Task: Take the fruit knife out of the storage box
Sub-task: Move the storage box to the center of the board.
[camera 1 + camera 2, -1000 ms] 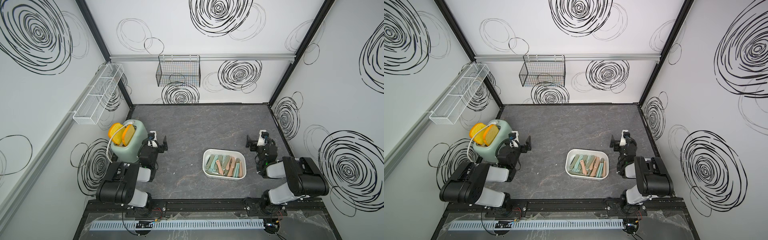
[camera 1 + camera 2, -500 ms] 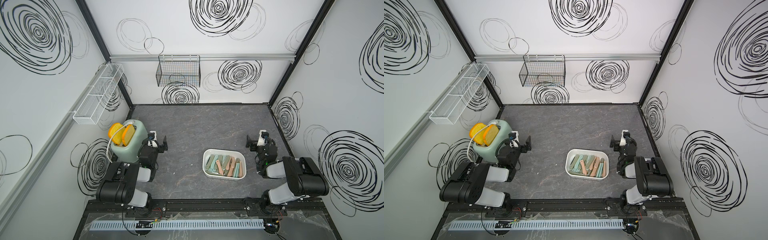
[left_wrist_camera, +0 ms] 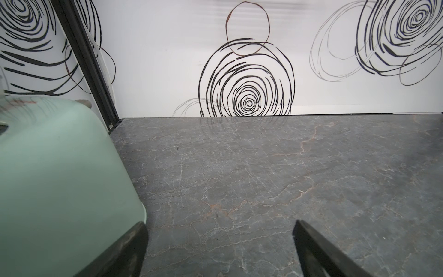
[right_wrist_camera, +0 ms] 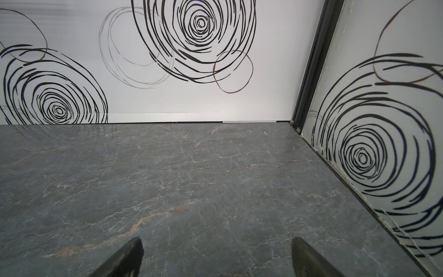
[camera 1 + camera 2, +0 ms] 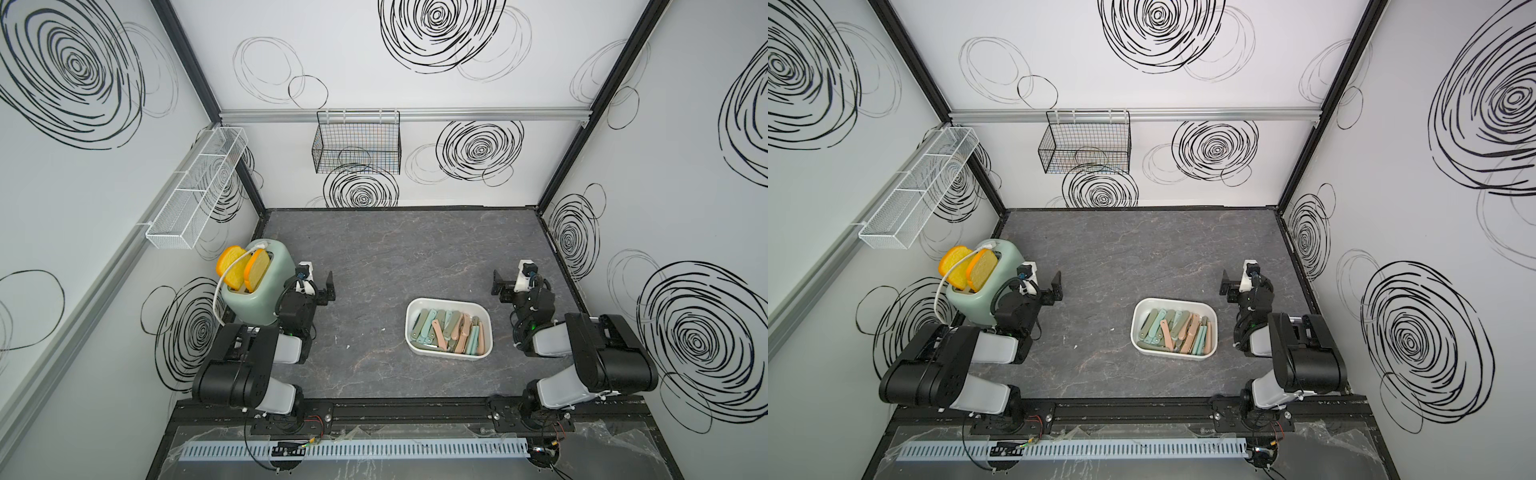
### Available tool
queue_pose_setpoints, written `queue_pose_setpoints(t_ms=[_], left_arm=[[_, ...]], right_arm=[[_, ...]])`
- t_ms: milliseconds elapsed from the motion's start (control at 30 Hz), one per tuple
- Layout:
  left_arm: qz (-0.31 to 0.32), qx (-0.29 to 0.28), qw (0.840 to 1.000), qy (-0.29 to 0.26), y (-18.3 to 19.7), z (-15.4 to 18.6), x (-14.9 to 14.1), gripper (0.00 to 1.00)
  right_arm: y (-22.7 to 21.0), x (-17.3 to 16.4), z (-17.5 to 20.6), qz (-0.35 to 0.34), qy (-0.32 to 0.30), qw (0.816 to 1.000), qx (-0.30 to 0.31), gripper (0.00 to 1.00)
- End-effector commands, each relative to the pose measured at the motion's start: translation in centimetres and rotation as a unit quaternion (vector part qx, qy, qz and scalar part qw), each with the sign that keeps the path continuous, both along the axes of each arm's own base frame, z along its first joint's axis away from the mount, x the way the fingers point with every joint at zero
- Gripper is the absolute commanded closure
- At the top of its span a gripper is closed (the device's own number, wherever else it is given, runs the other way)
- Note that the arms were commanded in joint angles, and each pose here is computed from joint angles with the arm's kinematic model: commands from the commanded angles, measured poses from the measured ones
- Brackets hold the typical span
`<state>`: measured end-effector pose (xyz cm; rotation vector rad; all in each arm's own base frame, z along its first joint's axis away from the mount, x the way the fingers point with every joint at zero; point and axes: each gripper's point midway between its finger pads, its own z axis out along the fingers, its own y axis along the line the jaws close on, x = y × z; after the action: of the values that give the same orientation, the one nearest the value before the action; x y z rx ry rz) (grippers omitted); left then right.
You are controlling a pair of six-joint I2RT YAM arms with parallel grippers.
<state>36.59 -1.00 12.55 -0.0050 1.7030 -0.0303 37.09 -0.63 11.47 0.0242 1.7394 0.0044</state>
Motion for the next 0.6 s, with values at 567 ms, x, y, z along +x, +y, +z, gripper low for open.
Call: queue_pose_setpoints(t_ms=[567], left_arm=[[0.009, 0.014, 0.999, -0.041, -0.17, 2.57, 0.68, 0.02]], right_arm=[[0.07, 0.04, 0.81, -0.001, -0.014, 1.0, -0.002, 0.01]])
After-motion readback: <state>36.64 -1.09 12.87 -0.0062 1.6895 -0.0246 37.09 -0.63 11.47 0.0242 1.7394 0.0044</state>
